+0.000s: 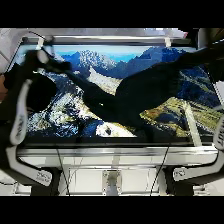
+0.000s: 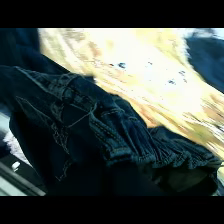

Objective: Fold the clothes and pants, and hang the long-sleeved shirts on hangers.

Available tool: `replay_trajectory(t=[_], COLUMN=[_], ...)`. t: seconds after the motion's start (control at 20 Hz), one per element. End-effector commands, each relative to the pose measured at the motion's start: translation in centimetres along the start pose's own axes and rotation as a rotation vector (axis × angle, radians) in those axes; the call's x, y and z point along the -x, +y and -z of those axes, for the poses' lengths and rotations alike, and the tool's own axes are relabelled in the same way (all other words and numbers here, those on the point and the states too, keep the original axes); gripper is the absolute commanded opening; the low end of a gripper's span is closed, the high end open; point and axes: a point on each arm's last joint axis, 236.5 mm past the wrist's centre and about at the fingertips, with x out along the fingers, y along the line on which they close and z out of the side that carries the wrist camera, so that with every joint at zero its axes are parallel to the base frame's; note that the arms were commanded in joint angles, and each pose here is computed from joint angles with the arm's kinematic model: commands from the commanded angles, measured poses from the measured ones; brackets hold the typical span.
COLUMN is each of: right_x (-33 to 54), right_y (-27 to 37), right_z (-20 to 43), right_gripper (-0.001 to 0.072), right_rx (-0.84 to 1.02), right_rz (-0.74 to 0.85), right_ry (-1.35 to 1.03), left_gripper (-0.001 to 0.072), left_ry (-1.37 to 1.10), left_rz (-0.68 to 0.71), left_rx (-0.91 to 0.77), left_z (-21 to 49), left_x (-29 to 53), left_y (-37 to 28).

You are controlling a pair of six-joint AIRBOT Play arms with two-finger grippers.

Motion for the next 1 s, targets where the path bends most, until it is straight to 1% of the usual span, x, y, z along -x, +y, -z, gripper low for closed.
replay_trajectory(t=[0.0, 0.15, 0.2, 0.3, 0.4, 0.55, 0.65, 0.8, 0.95], right_x=[8.8, 14.3, 15.2, 15.4, 13.4, 6.0, 1.2, -3.8, -4.8], right_y=[-0.8, -0.6, -0.9, -3.7, -7.3, -11.1, -14.6, -20.0, -24.4], right_z=[2.4, 3.8, 4.4, 6.3, 7.7, 10.5, 11.3, 8.7, 4.4], right_gripper=[0.0052, 0.0052, 0.0052, 0.0051, 0.0052, 0.0051, 0.0051, 0.0050, 0.0051], right_rx=[-0.056, -0.076, -0.094, -0.171, -0.286, -0.405, -0.465, -0.627, -0.757], right_rz=[0.230, 0.358, 0.388, 0.452, 0.454, 0.349, 0.336, 0.324, 0.330], right_ry=[-0.074, -0.164, -0.171, -0.136, -0.105, 0.009, 0.020, -0.143, -0.399], left_gripper=[0.0013, 0.0014, 0.0014, 0.0014, 0.0014, 0.0014, 0.0014, 0.0014, 0.0014], left_ry=[-0.127, -0.236, -0.245, -0.219, -0.150, -0.037, -0.038, -0.071, -0.088], left_rz=[-0.141, -0.164, -0.169, -0.174, -0.173, -0.152, -0.141, -0.129, -0.124], left_rx=[0.021, 0.045, 0.049, 0.055, 0.060, 0.063, 0.103, 0.146, 0.194], left_z=[-2.3, -3.5, -3.5, -3.1, -2.1, -0.3, -0.5, -1.3, -1.5], left_x=[11.6, 17.5, 18.1, 17.3, 14.1, 7.7, 4.3, 0.9, -1.1], left_y=[5.8, 7.1, 7.4, 7.8, 8.0, 7.4, 7.1, 6.7, 6.8])
